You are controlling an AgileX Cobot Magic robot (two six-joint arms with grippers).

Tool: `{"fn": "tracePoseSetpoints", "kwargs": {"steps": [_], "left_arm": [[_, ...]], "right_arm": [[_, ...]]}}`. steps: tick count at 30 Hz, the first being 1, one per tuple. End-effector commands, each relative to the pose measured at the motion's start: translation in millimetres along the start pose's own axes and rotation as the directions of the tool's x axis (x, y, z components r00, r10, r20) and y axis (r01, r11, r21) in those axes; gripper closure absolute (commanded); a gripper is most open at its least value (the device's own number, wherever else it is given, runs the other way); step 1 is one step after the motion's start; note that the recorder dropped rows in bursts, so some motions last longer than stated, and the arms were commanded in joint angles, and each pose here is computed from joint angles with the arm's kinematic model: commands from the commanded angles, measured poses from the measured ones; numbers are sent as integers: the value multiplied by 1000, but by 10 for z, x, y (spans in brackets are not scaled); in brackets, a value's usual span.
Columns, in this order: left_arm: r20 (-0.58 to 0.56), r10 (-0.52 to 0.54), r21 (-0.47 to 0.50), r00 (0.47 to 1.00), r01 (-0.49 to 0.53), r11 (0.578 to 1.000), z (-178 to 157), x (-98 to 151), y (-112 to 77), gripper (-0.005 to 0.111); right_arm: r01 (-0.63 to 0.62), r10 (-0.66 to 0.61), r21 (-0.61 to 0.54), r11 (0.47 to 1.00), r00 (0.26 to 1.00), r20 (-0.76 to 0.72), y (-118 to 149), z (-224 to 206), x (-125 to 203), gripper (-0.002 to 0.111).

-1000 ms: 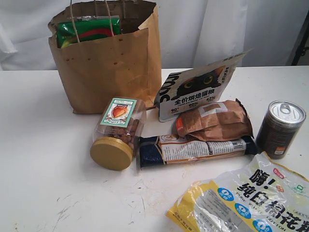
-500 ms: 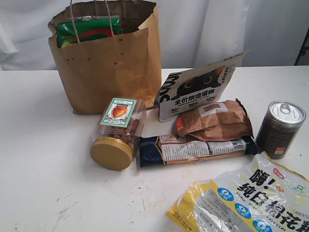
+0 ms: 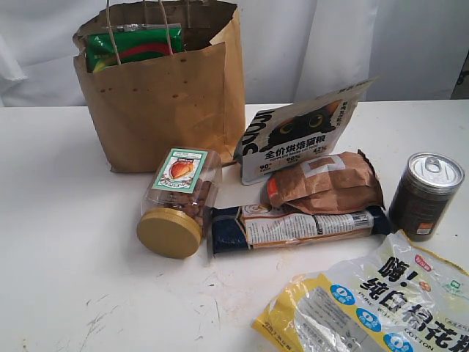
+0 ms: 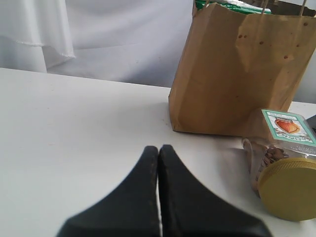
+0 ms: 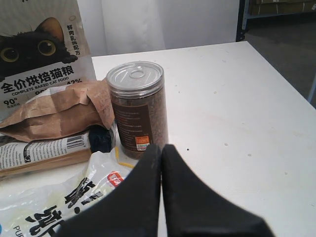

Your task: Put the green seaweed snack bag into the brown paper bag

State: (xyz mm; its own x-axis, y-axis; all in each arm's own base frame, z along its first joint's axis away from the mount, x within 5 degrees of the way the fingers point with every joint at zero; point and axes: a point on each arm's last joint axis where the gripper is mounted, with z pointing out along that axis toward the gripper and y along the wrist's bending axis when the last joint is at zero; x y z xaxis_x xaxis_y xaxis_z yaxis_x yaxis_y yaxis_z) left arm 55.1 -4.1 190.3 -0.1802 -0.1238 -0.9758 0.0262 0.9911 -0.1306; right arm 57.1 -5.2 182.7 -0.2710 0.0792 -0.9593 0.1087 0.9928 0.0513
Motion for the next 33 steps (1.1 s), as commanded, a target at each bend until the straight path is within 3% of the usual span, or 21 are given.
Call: {"fn": "tracePoseSetpoints", "kwargs": {"steps": [1,33], "left_arm": [[7,-7,-3,1000,7,1000,0,4,3,107],[7,0,-3,1000,0,1000,0,4,3,107]], "right_arm": [[-3,3,-2,1000,1000,11,1,1,0,108],[-3,3,-2,1000,1000,11,1,1,0,108]]}}
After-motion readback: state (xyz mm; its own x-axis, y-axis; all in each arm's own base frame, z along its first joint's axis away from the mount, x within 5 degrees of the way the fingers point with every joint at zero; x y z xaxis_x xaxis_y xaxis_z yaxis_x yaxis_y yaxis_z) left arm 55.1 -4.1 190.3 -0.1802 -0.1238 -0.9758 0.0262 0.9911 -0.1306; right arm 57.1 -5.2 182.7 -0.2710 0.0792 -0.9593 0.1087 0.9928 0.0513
